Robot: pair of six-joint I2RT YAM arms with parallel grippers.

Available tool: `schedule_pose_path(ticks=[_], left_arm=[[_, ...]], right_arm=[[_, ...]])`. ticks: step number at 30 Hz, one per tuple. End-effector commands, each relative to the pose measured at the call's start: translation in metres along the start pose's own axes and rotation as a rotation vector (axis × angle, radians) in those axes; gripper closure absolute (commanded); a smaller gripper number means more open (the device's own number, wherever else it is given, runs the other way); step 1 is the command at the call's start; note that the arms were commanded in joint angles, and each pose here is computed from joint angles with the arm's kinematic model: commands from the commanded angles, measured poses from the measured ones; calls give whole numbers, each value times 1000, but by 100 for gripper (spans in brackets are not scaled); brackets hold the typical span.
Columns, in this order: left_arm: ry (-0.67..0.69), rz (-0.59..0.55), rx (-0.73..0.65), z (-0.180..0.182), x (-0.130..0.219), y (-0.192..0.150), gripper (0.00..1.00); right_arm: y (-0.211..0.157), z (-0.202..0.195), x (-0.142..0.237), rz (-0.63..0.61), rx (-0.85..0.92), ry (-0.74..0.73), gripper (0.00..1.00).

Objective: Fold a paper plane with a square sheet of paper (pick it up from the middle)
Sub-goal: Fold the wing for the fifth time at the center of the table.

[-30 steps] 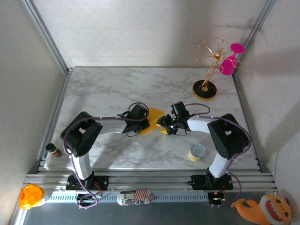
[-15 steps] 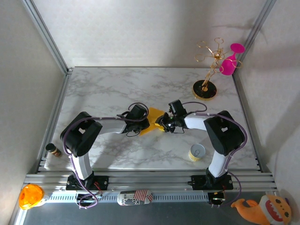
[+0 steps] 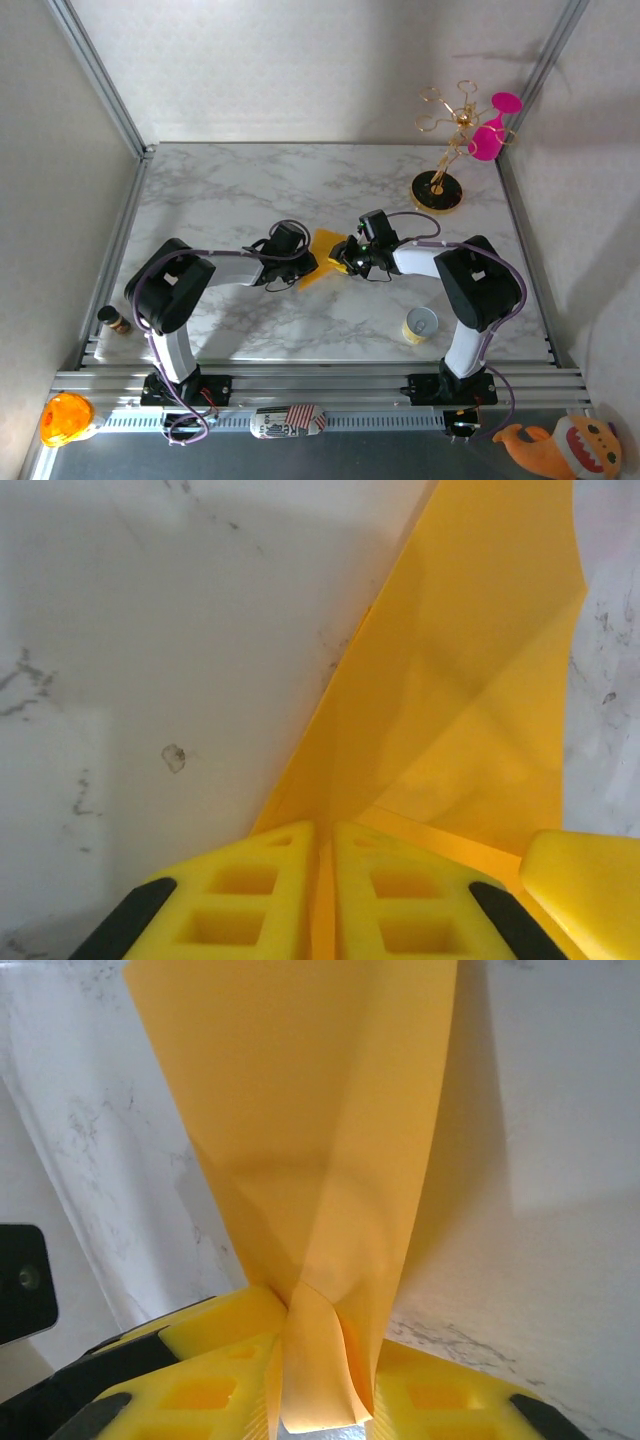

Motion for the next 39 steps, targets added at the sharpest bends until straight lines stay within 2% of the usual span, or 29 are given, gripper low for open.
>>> schedule_pose_path(ticks=[1, 17, 21, 25, 31, 36, 39], left_arm=[[83, 65, 45, 27, -2, -13, 86], [41, 58, 29, 18, 4, -6, 84], [11, 40, 14, 10, 9, -1, 83], [-83, -29, -66, -16, 30, 13, 78], [-122, -166, -289, -39, 57, 22, 60], [-106, -266, -549, -49, 63, 7, 37], [-76, -327, -700, -52, 64, -4, 26]], right_arm=[[-3, 0, -4, 17, 37, 13, 75], [3, 1, -11, 13, 48, 3, 83], [6, 3, -8, -4, 51, 15, 91], [8, 7, 3, -49, 68, 12, 99], [13, 9, 27, -140, 69, -20, 100], [17, 10, 42, -190, 40, -40, 100], [19, 9, 47, -196, 13, -45, 100]])
Point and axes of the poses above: each hand's point on the last joint's axis, 136 mm out from that joint toward the fingers, its own x axis back along the fingers, its own z axis along the line the jaws close on, y = z × x, the point moved 6 cm from there along x, back along the fingers, and after that the axes turned 4 degrees about -x, right-handed, at the moved point
